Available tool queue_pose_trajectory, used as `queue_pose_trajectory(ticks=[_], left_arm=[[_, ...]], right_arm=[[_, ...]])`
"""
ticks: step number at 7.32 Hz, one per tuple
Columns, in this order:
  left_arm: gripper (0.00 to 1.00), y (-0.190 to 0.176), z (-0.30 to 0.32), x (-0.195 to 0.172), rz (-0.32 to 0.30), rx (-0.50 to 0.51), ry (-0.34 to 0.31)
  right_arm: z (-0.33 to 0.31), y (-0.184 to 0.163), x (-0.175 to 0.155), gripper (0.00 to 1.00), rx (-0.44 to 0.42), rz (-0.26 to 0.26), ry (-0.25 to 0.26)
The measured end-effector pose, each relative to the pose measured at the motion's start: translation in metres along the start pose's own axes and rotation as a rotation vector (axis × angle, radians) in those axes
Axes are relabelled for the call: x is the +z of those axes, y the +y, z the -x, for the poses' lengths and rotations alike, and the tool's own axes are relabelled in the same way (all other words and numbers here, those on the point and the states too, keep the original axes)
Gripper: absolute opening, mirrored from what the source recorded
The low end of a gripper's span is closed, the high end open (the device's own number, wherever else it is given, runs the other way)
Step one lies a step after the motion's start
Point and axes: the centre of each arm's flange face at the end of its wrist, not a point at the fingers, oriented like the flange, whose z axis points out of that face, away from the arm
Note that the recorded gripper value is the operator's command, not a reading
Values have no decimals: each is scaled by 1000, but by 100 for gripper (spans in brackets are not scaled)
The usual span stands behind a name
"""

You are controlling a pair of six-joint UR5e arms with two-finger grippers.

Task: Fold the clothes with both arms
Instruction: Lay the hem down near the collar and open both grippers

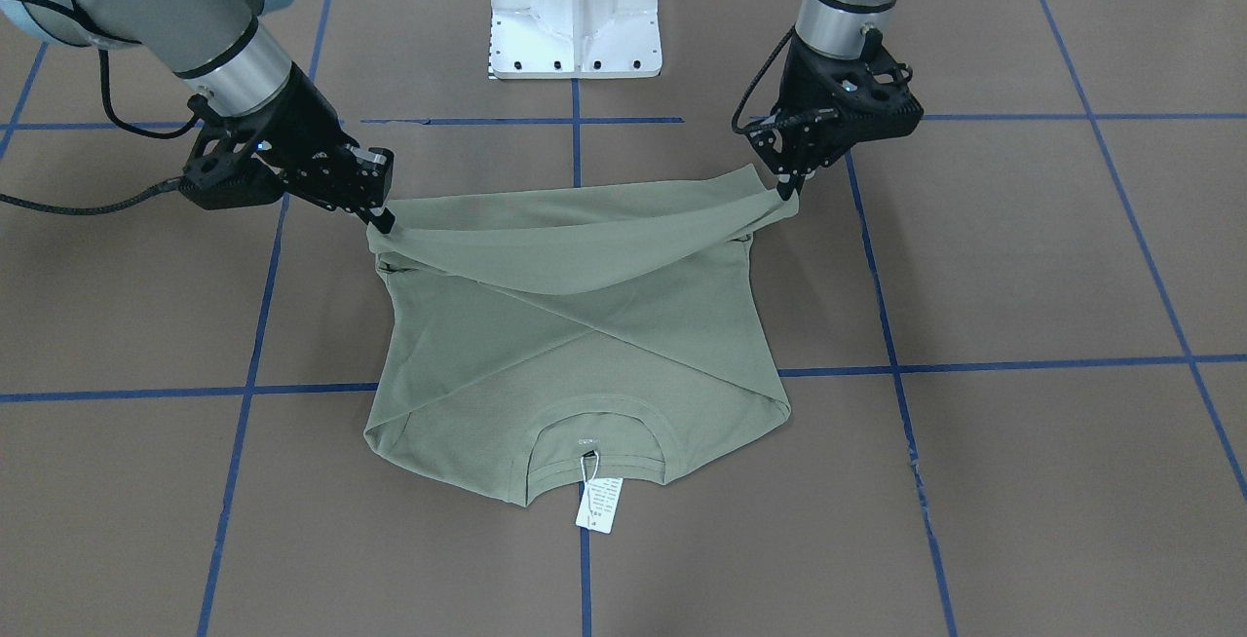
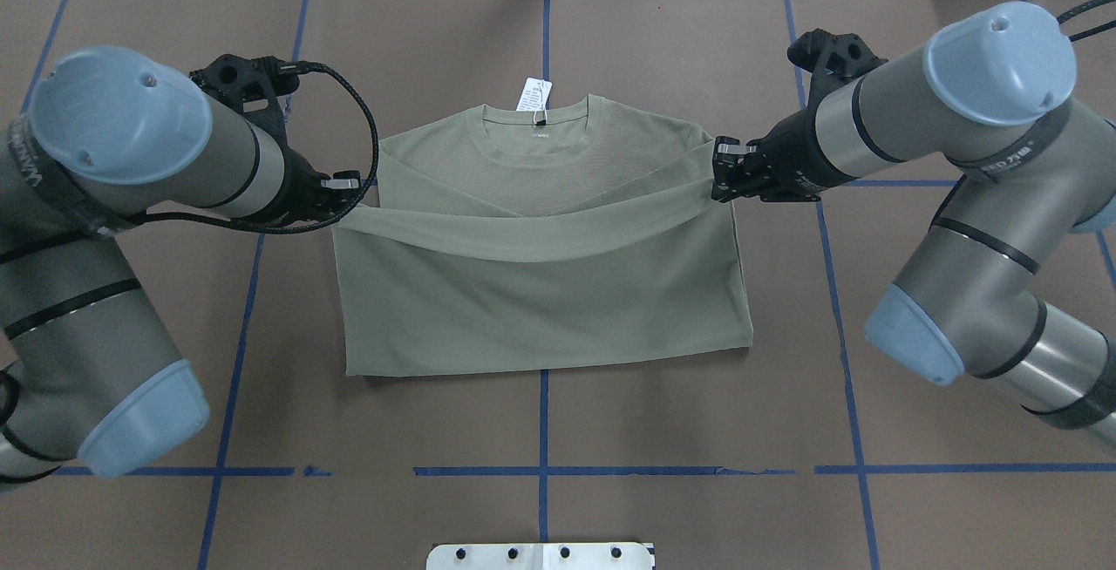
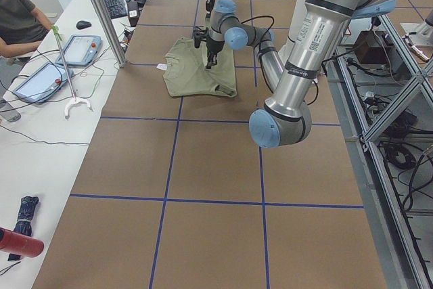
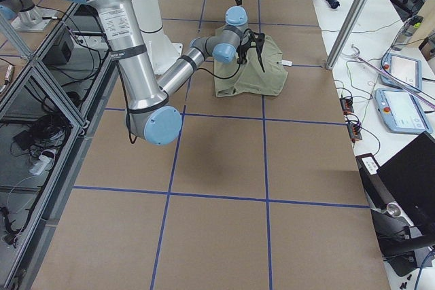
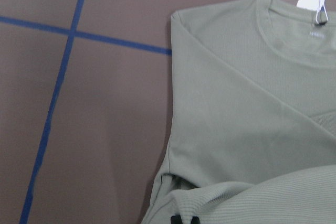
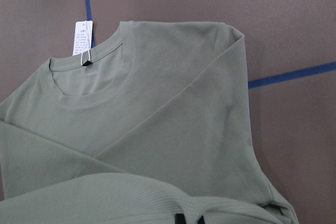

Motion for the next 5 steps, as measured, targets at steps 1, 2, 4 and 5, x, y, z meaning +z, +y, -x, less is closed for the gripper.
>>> queue_pose_trajectory(ticks=[1,2,4,5], left_arm=[[0,-21,1,26,-18,-10,2],[0,-38,4,52,-32,-17,7],[0,-66,19,93,-59,-31,12],[0,-77,24,104,-67,-30,6]], right_arm=[[5,-24,11,0,13,-17,18],[13,-46,24,0,28,-32,38],[19,-81,55,0,60,-62,94],[17,-92,63,0,72,-74,115]])
